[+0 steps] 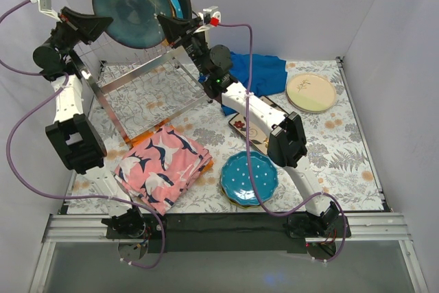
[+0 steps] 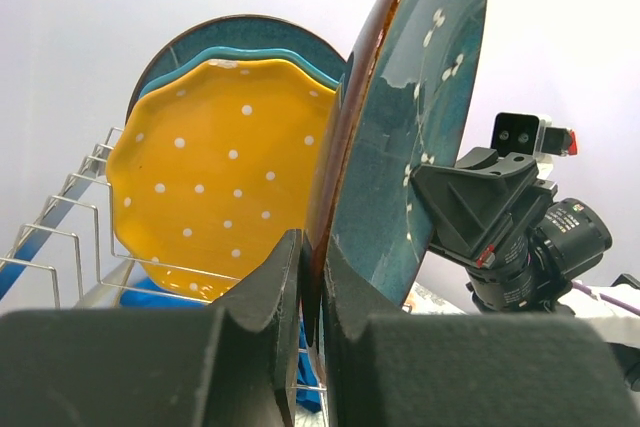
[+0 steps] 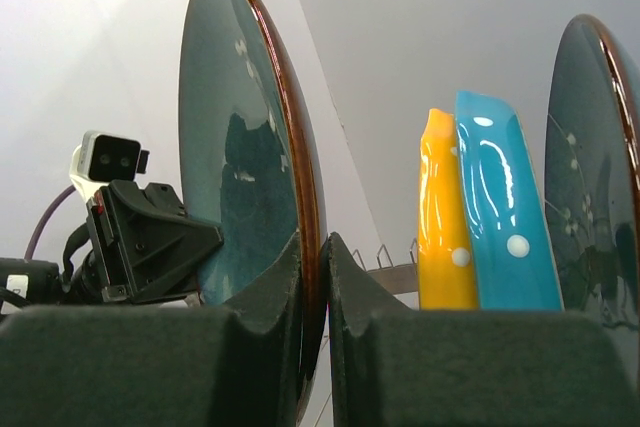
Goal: Unload the plates from the dish rack
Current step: Unload the plate from the dish rack.
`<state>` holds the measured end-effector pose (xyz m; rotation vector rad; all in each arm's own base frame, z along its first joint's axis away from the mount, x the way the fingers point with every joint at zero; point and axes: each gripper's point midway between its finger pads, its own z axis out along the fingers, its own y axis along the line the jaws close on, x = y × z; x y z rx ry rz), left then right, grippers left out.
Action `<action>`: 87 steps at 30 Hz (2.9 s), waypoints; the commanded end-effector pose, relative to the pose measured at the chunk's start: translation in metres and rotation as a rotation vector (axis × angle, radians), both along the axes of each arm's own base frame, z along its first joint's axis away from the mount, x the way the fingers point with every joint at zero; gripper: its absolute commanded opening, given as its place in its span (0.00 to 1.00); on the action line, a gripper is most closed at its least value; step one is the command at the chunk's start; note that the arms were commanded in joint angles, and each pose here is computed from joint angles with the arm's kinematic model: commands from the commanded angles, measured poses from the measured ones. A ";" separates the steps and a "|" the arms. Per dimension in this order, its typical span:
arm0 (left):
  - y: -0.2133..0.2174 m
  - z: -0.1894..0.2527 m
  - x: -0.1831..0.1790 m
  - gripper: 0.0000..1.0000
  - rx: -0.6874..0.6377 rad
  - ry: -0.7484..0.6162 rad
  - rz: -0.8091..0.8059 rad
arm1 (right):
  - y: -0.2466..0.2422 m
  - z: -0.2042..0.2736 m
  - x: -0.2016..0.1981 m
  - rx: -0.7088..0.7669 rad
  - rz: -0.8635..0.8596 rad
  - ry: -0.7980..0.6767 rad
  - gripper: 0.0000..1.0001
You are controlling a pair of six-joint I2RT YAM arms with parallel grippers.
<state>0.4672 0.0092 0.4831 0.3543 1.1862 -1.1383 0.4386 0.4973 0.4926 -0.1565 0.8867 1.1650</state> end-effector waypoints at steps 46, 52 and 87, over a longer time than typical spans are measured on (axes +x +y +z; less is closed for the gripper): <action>-0.056 0.092 -0.067 0.00 0.051 -0.337 0.022 | -0.029 0.081 -0.053 -0.017 -0.095 -0.433 0.01; -0.066 0.106 -0.082 0.00 0.050 -0.343 0.007 | -0.030 0.085 -0.061 -0.009 -0.056 -0.419 0.01; -0.078 0.122 -0.129 0.00 0.006 -0.240 0.071 | -0.045 0.086 -0.102 0.032 0.159 -0.281 0.01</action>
